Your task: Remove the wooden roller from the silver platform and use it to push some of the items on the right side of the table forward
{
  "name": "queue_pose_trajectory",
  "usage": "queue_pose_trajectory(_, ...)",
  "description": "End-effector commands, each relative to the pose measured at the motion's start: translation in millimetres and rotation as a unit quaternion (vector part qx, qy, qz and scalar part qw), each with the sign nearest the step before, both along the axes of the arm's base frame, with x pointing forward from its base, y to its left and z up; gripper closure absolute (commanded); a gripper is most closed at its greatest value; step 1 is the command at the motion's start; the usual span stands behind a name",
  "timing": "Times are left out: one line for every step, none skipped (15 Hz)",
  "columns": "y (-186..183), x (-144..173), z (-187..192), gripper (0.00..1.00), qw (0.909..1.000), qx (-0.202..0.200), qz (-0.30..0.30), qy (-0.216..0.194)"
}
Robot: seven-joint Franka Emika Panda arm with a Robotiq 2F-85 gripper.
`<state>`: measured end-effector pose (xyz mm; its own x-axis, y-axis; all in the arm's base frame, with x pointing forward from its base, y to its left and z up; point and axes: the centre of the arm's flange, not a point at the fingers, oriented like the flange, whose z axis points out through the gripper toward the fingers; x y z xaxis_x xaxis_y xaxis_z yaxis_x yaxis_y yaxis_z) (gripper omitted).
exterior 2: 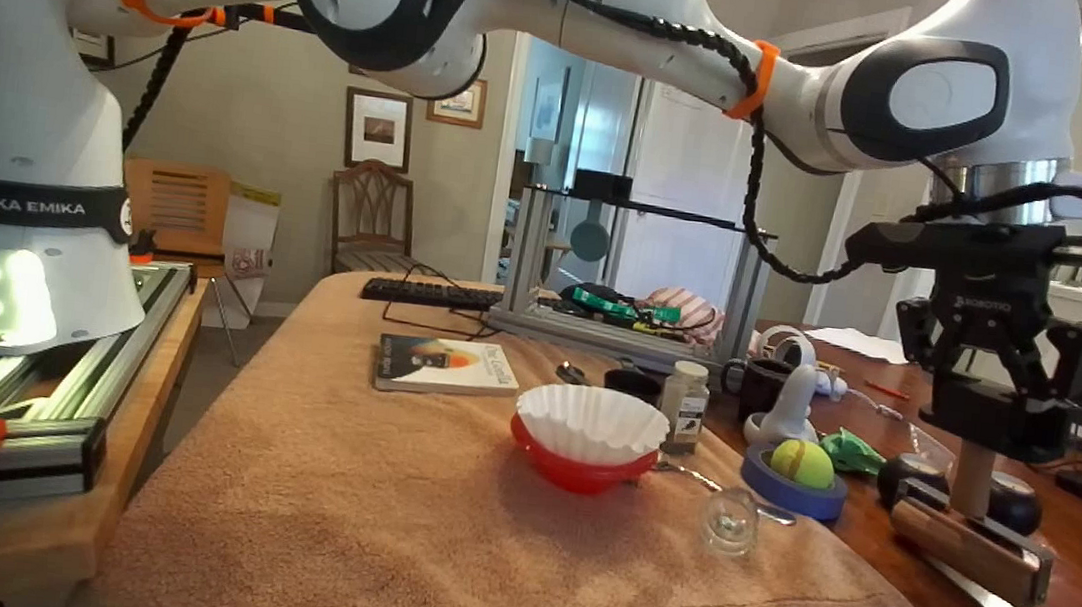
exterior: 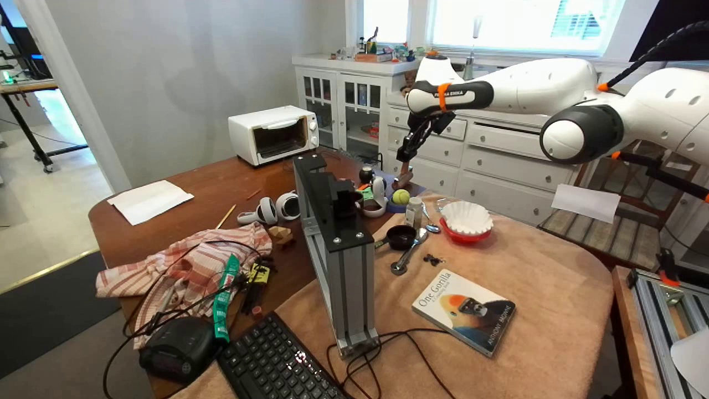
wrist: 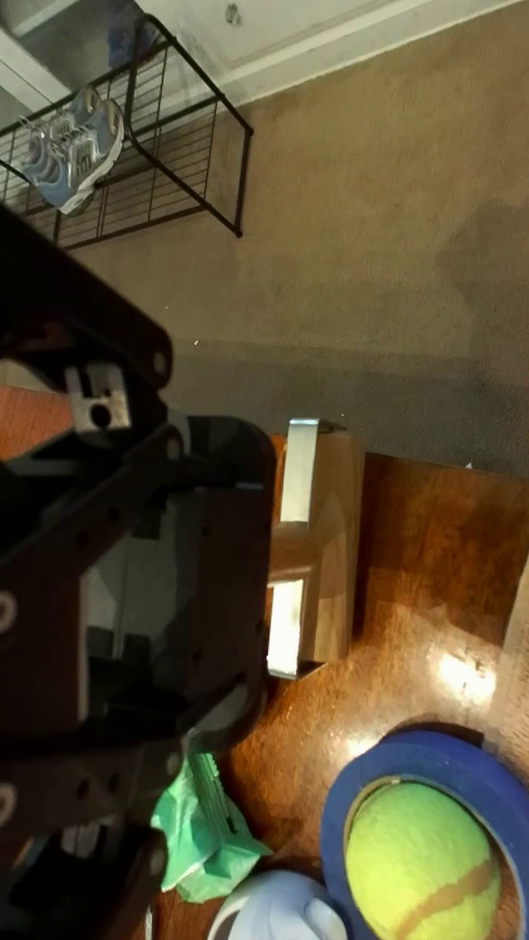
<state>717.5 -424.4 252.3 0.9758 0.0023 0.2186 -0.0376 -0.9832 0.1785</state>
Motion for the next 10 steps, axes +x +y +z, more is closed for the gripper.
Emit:
queue_pose_trajectory(0, 11, -5, 0.63, 0.9998, 0.015, 0.005, -0.014)
queue_pose_trajectory(2, 12, -7, 0.63, 0.9997, 0.02, 0.004, -0.012)
queue_pose_trajectory(4, 14, -9, 0.63, 0.9996, 0.024, 0.005, -0.011)
queue_pose_trajectory(6, 16, -9, 0.63, 0.9995, 0.029, 0.008, -0.011)
queue_pose_trajectory(8, 18, -10, 0.63, 0.9993, 0.034, 0.01, -0.012)
queue_pose_trajectory(10, 21, -11, 0.63, 0.9991, 0.04, 0.011, -0.013)
queue_pose_trajectory(12, 24, -12, 0.63, 0.9987, 0.047, 0.013, -0.015)
queue_pose_trajectory(13, 27, -13, 0.63, 0.9983, 0.054, 0.014, -0.017)
queue_pose_trajectory(15, 31, -13, 0.63, 0.998, 0.057, 0.015, -0.022)
queue_pose_trajectory(17, 33, -13, 0.63, 0.9977, 0.06, 0.017, -0.025)
